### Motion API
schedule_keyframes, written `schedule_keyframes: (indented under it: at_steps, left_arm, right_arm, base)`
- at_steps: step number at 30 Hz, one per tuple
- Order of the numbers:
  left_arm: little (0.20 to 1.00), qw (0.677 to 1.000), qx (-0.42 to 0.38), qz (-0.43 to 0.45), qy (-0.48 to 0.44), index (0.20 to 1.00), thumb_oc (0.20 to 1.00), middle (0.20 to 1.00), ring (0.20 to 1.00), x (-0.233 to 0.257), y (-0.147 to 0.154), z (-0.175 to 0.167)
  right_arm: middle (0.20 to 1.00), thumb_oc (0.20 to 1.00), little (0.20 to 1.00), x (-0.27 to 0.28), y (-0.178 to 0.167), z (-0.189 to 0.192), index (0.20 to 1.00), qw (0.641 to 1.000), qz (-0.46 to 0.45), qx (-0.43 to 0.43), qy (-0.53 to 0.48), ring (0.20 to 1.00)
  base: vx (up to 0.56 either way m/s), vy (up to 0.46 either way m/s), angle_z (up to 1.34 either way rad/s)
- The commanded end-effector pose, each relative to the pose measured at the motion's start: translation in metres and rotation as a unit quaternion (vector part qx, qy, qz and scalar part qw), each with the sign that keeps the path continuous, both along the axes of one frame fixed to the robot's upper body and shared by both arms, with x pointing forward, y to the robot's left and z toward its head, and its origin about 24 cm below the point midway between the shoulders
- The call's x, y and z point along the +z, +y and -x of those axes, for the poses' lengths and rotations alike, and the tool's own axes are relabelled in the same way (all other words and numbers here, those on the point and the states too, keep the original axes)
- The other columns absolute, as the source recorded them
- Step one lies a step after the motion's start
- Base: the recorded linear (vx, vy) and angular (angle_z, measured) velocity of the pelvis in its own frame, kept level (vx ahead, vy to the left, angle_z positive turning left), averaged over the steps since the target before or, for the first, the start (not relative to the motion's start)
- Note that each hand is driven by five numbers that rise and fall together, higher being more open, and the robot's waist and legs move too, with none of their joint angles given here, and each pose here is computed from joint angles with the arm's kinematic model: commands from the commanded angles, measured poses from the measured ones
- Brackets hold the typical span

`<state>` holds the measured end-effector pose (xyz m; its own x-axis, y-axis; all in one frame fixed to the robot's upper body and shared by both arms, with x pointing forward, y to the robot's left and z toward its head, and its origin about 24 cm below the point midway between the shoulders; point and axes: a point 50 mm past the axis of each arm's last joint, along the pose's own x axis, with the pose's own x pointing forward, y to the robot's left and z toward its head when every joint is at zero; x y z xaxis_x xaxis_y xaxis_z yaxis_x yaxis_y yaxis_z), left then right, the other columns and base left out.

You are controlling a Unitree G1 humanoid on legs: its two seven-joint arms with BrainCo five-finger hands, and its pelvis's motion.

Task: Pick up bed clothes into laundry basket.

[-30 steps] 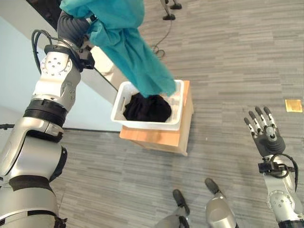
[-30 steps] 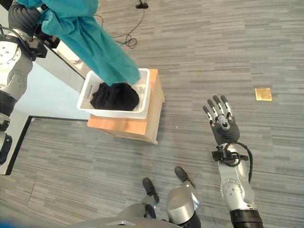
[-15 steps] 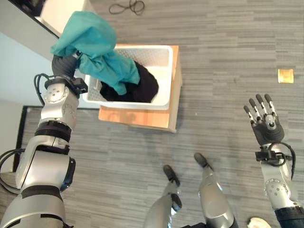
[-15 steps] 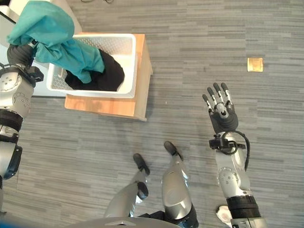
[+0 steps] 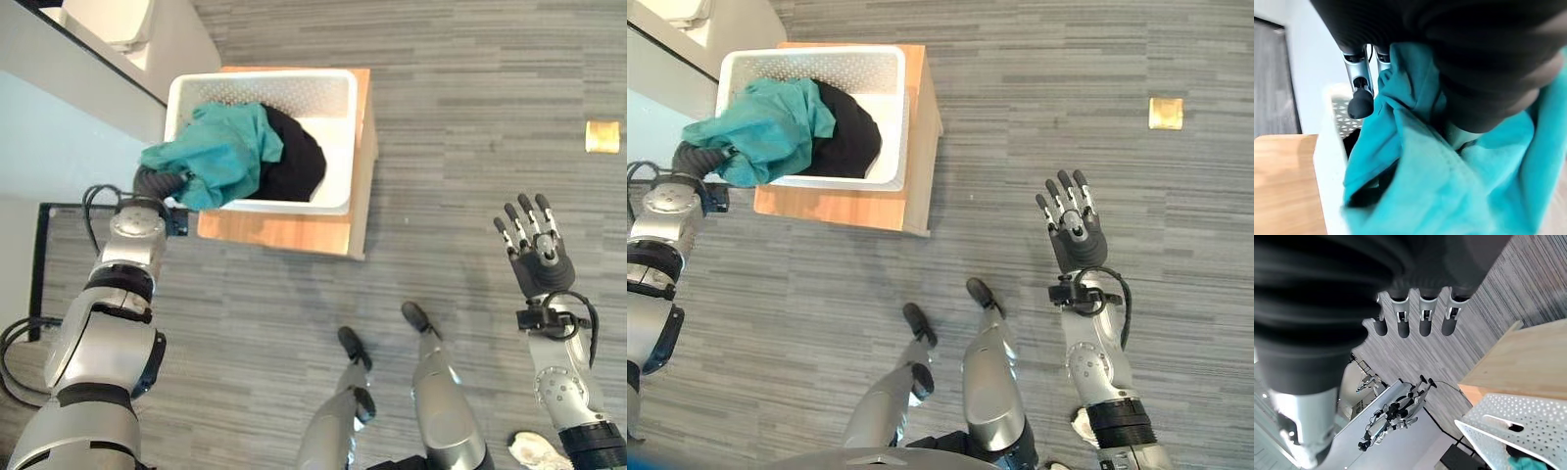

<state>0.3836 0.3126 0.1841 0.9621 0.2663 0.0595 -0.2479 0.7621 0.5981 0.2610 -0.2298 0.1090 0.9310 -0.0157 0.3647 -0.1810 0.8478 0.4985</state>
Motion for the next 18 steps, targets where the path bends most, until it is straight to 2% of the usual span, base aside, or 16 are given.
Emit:
schedule_keyframes:
  at_steps: [1, 8, 14, 15, 16, 18]
  left_arm:
    - [0.2, 0.987, 0.001, -0.162, -0.023, 0.2, 0.2, 0.2, 0.2, 0.057, -0.007, -0.01]
    - [0.2, 0.974, 0.044, -0.222, -0.017, 0.2, 0.2, 0.2, 0.2, 0.077, -0.004, -0.011]
    - [0.2, 0.976, 0.083, -0.199, -0.011, 0.2, 0.2, 0.2, 0.2, 0.08, 0.012, -0.005]
    - [0.479, 0.978, 0.09, -0.19, -0.016, 0.479, 0.479, 0.479, 0.479, 0.082, 0.014, -0.004]
    - [1.0, 0.98, 0.092, -0.175, -0.028, 1.0, 1.0, 1.0, 1.0, 0.085, 0.014, -0.005]
    - [1.0, 0.982, 0.089, -0.161, -0.034, 1.0, 1.0, 1.0, 1.0, 0.084, 0.014, -0.004]
  right_arm:
    - [1.0, 1.0, 1.0, 0.016, -0.006, 0.009, 1.0, 0.998, 0.044, 0.001, -0.049, 1.0]
    - [1.0, 1.0, 1.0, 0.014, -0.006, 0.013, 1.0, 0.997, 0.055, 0.01, -0.046, 1.0]
    - [1.0, 1.0, 1.0, 0.01, -0.003, 0.014, 1.0, 0.998, 0.047, 0.016, -0.036, 1.0]
    - [1.0, 1.0, 1.0, 0.007, -0.003, 0.015, 1.0, 0.998, 0.049, 0.02, -0.029, 1.0]
    - [1.0, 1.0, 1.0, 0.004, -0.002, 0.015, 1.0, 0.998, 0.059, 0.026, -0.021, 1.0]
    - [1.0, 1.0, 1.0, 0.004, -0.002, 0.016, 1.0, 0.997, 0.076, 0.032, -0.015, 1.0]
  base:
    - [0.0, 0.0, 0.0]
    - [0.0, 0.001, -0.02]
    - [0.0, 0.0, -0.01]
    - [0.0, 0.0, 0.0]
    - [0.0, 0.0, 0.0]
    - [0.0, 0.0, 0.0]
